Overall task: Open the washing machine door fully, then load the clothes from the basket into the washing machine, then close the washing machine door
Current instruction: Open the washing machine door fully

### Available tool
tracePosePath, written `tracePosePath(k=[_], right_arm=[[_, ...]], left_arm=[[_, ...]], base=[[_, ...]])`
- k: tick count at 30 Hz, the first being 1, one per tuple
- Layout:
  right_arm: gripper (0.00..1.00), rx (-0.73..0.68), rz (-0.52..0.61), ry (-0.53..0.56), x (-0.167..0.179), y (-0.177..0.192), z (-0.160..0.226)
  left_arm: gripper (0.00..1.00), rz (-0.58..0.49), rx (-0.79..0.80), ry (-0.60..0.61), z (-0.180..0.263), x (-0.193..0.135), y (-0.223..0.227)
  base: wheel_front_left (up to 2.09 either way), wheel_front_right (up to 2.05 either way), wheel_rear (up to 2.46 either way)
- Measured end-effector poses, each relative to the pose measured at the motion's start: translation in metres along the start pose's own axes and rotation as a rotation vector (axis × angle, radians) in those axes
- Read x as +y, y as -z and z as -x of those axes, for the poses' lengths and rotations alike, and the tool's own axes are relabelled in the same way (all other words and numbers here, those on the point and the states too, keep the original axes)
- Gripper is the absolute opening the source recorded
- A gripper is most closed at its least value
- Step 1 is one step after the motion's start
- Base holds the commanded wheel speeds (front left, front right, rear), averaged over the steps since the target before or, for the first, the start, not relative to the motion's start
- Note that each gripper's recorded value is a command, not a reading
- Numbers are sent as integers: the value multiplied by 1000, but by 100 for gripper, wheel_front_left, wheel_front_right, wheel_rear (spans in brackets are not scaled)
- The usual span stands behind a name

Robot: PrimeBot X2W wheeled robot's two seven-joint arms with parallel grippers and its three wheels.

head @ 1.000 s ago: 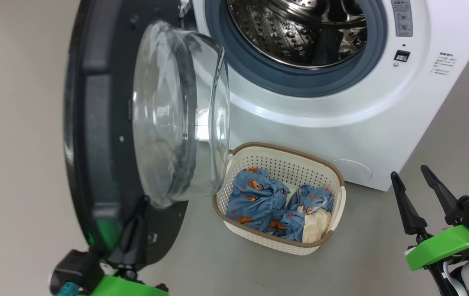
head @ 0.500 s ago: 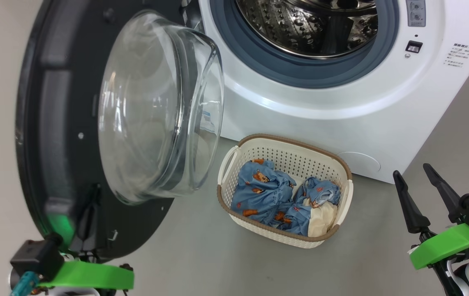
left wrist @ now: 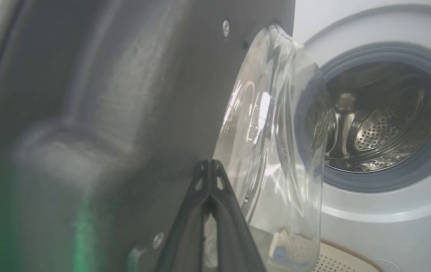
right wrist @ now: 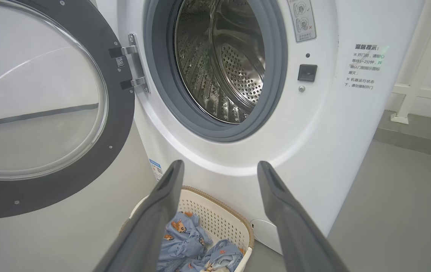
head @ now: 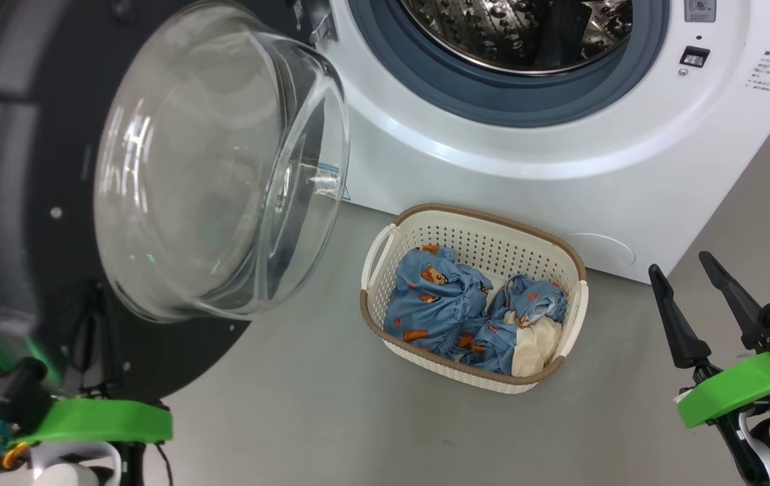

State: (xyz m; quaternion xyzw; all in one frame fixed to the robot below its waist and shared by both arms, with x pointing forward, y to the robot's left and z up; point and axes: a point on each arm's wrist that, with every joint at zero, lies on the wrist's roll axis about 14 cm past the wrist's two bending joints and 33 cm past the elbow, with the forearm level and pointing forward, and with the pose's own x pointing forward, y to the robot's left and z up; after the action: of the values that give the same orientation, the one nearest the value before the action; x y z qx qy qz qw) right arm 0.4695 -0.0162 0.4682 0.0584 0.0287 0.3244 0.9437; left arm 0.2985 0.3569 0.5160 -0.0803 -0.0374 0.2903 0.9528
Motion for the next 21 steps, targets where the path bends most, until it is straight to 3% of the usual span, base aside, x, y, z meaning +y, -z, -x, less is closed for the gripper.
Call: tracePosePath(k=[21], right_arm=[[100,11,-4,0,-9,9,-8]], left_arm=[[0,-78,-8,-177,-28,63,-7]], base=[[0,0,0]])
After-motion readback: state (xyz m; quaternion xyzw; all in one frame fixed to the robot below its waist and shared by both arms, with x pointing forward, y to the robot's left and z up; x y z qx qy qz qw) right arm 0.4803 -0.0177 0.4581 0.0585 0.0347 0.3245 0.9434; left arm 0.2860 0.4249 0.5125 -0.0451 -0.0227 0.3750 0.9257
